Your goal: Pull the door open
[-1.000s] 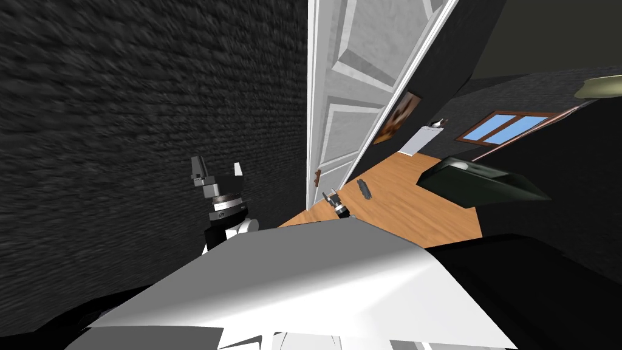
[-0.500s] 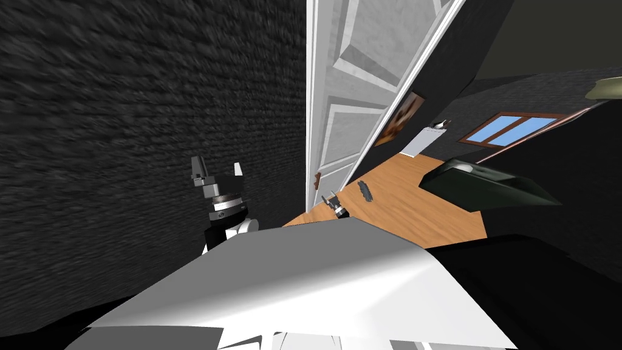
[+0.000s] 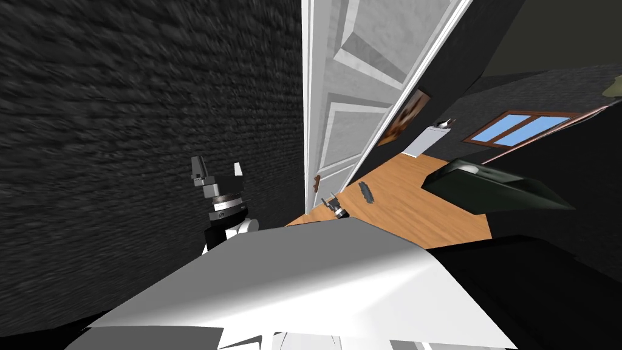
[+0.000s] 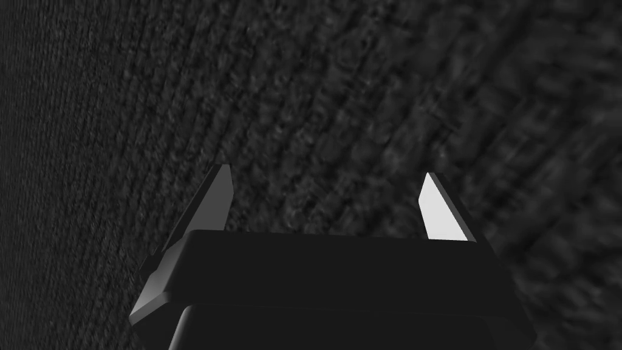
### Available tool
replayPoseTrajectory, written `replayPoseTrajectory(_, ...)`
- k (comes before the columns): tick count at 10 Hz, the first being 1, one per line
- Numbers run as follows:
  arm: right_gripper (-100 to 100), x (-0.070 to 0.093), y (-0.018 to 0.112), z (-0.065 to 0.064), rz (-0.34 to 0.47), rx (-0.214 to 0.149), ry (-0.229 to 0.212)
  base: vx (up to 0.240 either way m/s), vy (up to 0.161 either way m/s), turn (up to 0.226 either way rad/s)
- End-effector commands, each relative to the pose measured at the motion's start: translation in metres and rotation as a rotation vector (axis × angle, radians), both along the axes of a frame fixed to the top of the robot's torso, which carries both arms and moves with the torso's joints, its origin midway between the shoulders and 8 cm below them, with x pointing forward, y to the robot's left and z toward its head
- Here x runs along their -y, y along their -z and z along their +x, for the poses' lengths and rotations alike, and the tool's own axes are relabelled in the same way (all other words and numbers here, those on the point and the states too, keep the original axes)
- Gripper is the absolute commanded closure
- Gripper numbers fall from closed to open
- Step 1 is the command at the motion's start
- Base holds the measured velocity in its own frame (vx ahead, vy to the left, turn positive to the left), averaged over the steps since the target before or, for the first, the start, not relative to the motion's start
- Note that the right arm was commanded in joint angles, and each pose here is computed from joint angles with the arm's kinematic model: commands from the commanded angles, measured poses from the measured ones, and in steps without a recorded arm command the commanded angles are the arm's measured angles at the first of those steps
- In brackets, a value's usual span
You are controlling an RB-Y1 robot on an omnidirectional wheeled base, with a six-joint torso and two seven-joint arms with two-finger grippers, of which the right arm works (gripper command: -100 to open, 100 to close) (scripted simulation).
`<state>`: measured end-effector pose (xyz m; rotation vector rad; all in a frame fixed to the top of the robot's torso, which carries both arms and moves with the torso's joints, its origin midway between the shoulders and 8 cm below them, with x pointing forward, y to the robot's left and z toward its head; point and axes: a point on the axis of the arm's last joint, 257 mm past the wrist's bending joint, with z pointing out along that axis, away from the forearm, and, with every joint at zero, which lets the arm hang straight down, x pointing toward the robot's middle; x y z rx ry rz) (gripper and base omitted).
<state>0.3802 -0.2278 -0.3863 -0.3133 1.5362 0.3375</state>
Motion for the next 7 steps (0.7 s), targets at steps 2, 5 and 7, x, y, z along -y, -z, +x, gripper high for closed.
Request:
replayPoseTrajectory(2, -100, 0.022, 0.003, 0.005, -0.002, -0.004, 0.042, -0.029, 0.113, 0.211)
replayPoseTrajectory(5, -100, 0.048, 0.005, 0.011, -0.003, -0.007, 0.091, 0.005, 0.120, 0.168)
replayPoseTrajectory(7, -100, 0.075, 0.006, 0.016, -0.002, -0.007, 0.146, 0.111, 0.088, 0.295)
